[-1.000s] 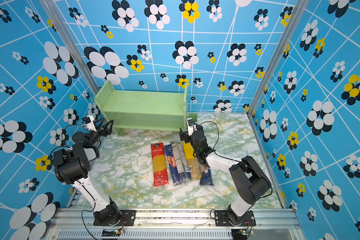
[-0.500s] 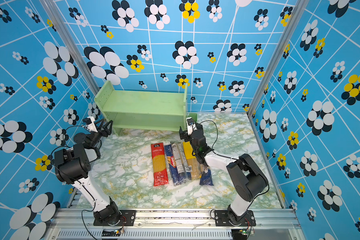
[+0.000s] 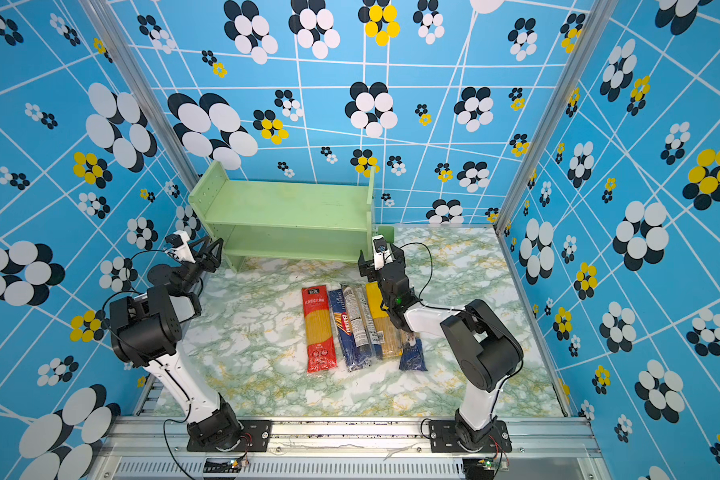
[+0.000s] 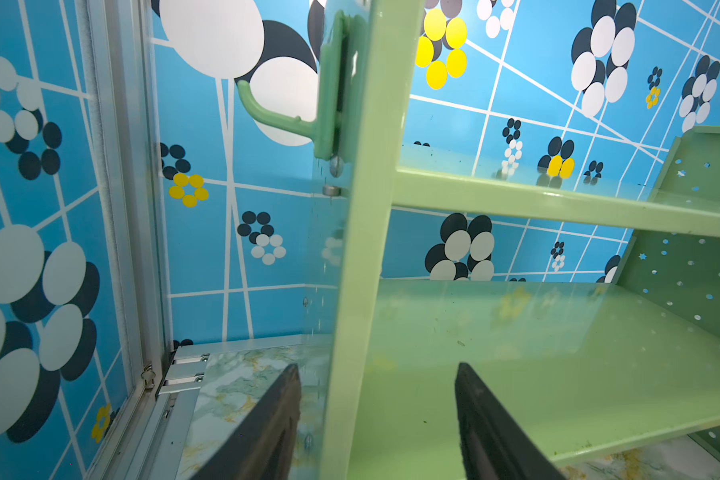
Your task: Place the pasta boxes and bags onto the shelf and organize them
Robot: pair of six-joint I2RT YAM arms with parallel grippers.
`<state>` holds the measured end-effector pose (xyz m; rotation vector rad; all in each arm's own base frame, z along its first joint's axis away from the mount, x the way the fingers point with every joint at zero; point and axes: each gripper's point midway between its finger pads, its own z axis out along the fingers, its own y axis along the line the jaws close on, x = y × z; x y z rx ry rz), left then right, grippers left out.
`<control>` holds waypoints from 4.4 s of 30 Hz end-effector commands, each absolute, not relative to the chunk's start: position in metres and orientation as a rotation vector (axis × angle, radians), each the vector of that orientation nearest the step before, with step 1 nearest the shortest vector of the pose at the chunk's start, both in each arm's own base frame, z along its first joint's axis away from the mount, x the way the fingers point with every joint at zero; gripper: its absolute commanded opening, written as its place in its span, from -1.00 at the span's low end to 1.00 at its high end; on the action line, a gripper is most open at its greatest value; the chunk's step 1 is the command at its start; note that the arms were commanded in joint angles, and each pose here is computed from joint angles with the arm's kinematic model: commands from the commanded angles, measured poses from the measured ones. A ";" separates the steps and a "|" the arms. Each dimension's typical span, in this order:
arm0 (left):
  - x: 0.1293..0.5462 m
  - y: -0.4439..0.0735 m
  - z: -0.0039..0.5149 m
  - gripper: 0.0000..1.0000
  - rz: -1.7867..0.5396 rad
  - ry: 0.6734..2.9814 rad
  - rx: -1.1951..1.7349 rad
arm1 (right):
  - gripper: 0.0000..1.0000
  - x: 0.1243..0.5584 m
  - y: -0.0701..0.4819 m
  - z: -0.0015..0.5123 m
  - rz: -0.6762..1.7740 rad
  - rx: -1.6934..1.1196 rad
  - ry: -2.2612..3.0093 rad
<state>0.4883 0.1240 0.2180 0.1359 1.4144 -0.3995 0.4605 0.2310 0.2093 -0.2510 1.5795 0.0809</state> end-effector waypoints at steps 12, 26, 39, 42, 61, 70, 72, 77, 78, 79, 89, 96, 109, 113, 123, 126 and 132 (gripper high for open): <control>0.500 0.126 0.217 0.00 -0.370 1.390 0.165 | 0.84 0.475 0.234 0.233 0.053 -0.185 1.472; 0.511 0.112 0.216 -0.20 -0.360 1.404 0.212 | 0.58 0.482 0.232 0.229 0.021 -0.171 1.459; 0.512 0.108 0.214 -0.39 -0.354 1.412 0.212 | 0.18 0.486 0.230 0.228 0.017 -0.161 1.454; 0.512 0.106 0.213 -0.41 -0.353 1.416 0.213 | 0.11 0.486 0.229 0.229 0.014 -0.159 1.453; 0.508 0.102 0.210 -0.70 -0.358 1.426 0.216 | -0.15 0.484 0.225 0.230 0.005 -0.150 1.458; 0.507 0.100 0.211 -0.84 -0.372 1.428 0.216 | -0.32 0.484 0.224 0.231 -0.001 -0.147 1.459; 0.507 0.097 0.212 -0.85 -0.375 1.427 0.220 | -0.37 0.483 0.223 0.232 -0.002 -0.145 1.457; 0.505 0.081 0.215 -0.90 -0.373 1.456 0.252 | -0.41 0.485 0.220 0.230 -0.013 -0.138 1.462; 0.504 0.077 0.213 -0.91 -0.371 1.473 0.263 | -0.42 0.485 0.218 0.230 -0.014 -0.136 1.463; 0.504 0.071 0.213 -0.91 -0.367 1.485 0.277 | -0.43 0.486 0.217 0.229 -0.018 -0.136 1.466; 0.494 0.032 0.211 -0.97 -0.408 1.506 0.318 | -0.47 0.489 0.192 0.233 -0.006 -0.120 1.486; 0.490 0.002 0.209 -0.98 -0.428 1.526 0.372 | -0.49 0.489 0.172 0.236 -0.018 -0.116 1.498; 0.483 -0.042 0.215 -1.00 -0.444 1.554 0.461 | -0.49 0.493 0.149 0.234 -0.026 -0.105 1.508; 0.478 -0.050 0.214 -1.00 -0.460 1.550 0.466 | -0.49 0.496 0.140 0.234 -0.035 -0.097 1.508; 0.467 -0.067 0.211 -1.00 -0.482 1.560 0.495 | -0.48 0.501 0.121 0.232 -0.012 -0.093 1.524; 0.463 -0.074 0.211 -1.00 -0.490 1.565 0.512 | -0.48 0.503 0.117 0.232 -0.013 -0.096 1.528; 0.458 -0.082 0.208 -1.00 -0.500 1.574 0.528 | -0.48 0.508 0.114 0.229 -0.011 -0.107 1.539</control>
